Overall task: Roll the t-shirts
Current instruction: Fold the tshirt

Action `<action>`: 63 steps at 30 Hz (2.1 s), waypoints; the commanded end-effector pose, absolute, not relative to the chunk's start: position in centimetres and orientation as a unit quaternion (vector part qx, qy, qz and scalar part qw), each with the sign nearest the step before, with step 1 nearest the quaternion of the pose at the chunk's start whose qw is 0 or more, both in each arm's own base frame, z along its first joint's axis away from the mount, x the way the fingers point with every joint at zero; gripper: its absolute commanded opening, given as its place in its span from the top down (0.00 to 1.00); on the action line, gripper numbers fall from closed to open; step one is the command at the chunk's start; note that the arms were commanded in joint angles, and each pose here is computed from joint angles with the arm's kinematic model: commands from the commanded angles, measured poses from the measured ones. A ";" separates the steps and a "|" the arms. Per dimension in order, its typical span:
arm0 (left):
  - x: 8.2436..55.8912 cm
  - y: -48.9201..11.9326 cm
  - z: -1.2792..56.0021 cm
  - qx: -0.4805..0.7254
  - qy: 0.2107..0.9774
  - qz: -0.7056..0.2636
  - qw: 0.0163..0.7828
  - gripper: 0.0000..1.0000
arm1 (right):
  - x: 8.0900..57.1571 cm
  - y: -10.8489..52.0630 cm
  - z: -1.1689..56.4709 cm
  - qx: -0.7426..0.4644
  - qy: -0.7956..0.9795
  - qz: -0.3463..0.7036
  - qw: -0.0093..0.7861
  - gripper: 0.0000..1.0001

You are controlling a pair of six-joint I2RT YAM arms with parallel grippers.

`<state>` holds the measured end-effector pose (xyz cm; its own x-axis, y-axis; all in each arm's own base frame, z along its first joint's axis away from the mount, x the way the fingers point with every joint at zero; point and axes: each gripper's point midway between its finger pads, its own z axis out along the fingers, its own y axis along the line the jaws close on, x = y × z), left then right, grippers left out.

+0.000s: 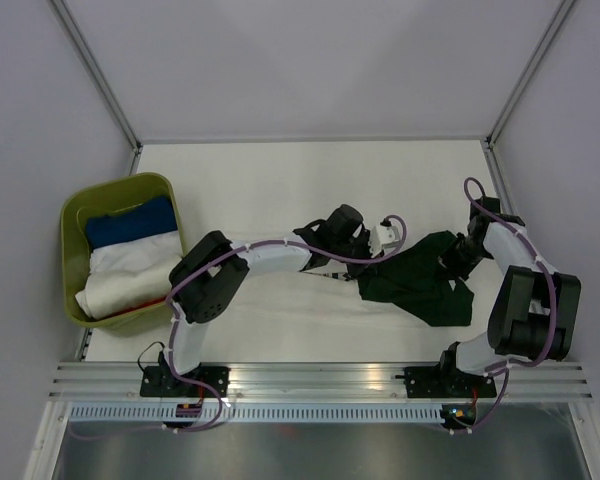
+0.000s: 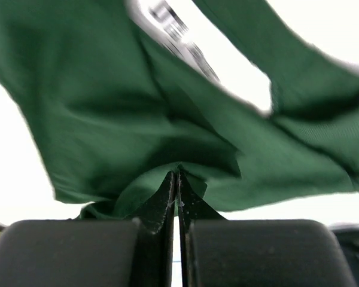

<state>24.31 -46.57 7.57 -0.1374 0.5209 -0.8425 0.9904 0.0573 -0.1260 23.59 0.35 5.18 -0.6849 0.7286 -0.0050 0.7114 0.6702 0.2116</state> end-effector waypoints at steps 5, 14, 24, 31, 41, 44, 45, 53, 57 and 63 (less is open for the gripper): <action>28.7 -46.9 8.1 0.522 0.695 -0.337 0.362 0.98 | 27.6 -0.4 4.8 0.391 0.911 0.117 0.064 0.89; 29.7 -46.1 7.2 0.507 0.715 -0.311 0.367 0.96 | 29.1 -2.9 5.6 0.394 0.911 0.085 0.092 0.64; 31.5 -44.3 6.8 0.471 0.762 -0.257 0.364 0.82 | 25.0 -2.4 6.7 0.357 0.926 0.077 0.101 0.63; 30.0 -44.7 9.2 0.482 0.752 -0.286 0.346 0.57 | 22.0 -0.6 4.8 0.353 0.927 0.103 0.078 0.57; 24.1 -45.5 8.6 0.719 0.493 -0.227 0.434 0.41 | 21.7 -0.4 2.8 0.355 0.926 0.106 0.068 0.54; 23.6 -45.4 7.6 0.740 0.470 -0.219 0.429 0.40 | 21.6 -0.2 2.4 0.357 0.926 0.109 0.065 0.54; 23.2 -45.3 7.2 0.747 0.464 -0.220 0.423 0.39 | 21.5 -0.3 2.2 0.357 0.926 0.107 0.065 0.55; 22.4 -44.7 4.9 0.771 0.454 -0.208 0.395 0.38 | 21.5 -0.7 2.3 0.356 0.927 0.095 0.071 0.67; 20.9 -44.5 5.3 0.783 0.434 -0.235 0.379 0.38 | 21.7 -1.0 2.5 0.355 0.927 0.090 0.076 0.66; 20.5 -45.2 5.7 0.797 0.401 -0.233 0.387 0.40 | 22.1 -1.1 2.2 0.358 0.926 0.090 0.080 0.63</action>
